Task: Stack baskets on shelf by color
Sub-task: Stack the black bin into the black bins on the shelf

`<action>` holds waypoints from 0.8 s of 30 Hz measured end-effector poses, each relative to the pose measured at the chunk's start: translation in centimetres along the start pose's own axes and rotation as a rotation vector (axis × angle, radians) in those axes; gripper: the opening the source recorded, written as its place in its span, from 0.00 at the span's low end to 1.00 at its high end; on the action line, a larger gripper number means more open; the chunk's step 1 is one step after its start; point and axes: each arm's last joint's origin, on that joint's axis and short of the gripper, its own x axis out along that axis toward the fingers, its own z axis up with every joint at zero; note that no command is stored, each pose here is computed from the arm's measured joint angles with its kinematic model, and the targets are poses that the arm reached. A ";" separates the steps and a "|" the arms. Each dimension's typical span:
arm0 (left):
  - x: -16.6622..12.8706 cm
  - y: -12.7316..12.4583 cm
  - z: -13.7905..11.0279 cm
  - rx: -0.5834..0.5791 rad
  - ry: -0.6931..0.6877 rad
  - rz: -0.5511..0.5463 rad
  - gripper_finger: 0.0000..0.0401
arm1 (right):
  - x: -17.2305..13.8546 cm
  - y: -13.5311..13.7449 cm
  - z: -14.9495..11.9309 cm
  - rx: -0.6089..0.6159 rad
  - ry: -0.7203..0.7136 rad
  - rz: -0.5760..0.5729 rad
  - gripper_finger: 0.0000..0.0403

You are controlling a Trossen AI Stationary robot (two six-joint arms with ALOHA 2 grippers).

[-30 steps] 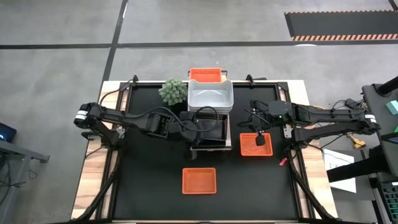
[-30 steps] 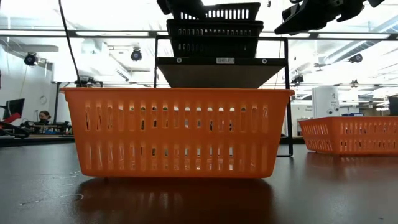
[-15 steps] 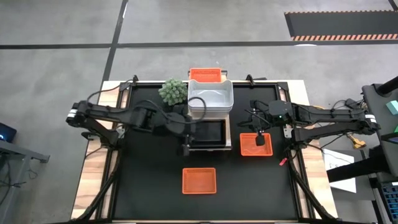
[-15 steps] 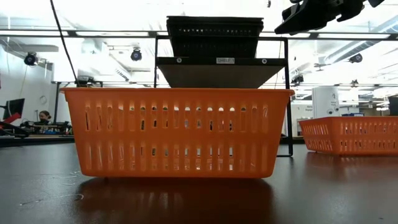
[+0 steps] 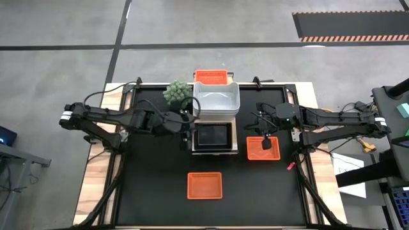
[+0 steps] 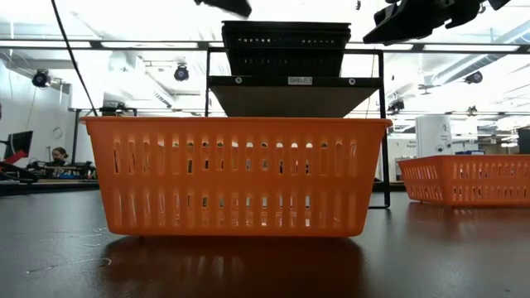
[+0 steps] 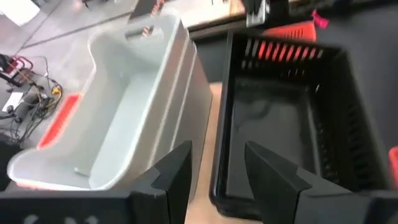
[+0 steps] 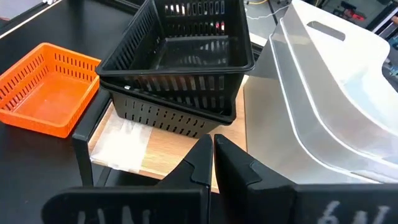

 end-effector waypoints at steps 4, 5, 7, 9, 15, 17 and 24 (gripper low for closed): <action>0.9 -0.1 -1.1 0.006 0.037 0.005 0.33 | 0.1 0.0 0.0 0.000 0.003 0.001 0.02; 1.0 -0.1 -1.2 0.003 0.037 0.007 0.33 | 0.1 0.0 0.0 0.000 0.003 0.001 0.02; 1.1 -0.2 -1.4 -0.002 0.039 0.008 0.33 | 0.1 0.0 0.0 -0.001 0.003 0.001 0.02; 1.1 -0.2 -1.3 0.003 0.035 0.008 0.33 | 0.1 0.0 0.0 0.002 0.003 0.001 0.02; 0.3 0.3 -0.5 0.033 -0.021 0.015 0.25 | 0.1 0.0 0.0 0.004 0.005 -0.004 0.02; 0.5 0.4 -0.7 0.034 -0.011 0.017 0.18 | 0.1 0.0 0.0 0.004 0.005 -0.006 0.02; 2.1 -0.2 -2.3 0.017 0.006 0.021 0.01 | 0.1 0.0 0.0 0.005 0.003 -0.007 0.02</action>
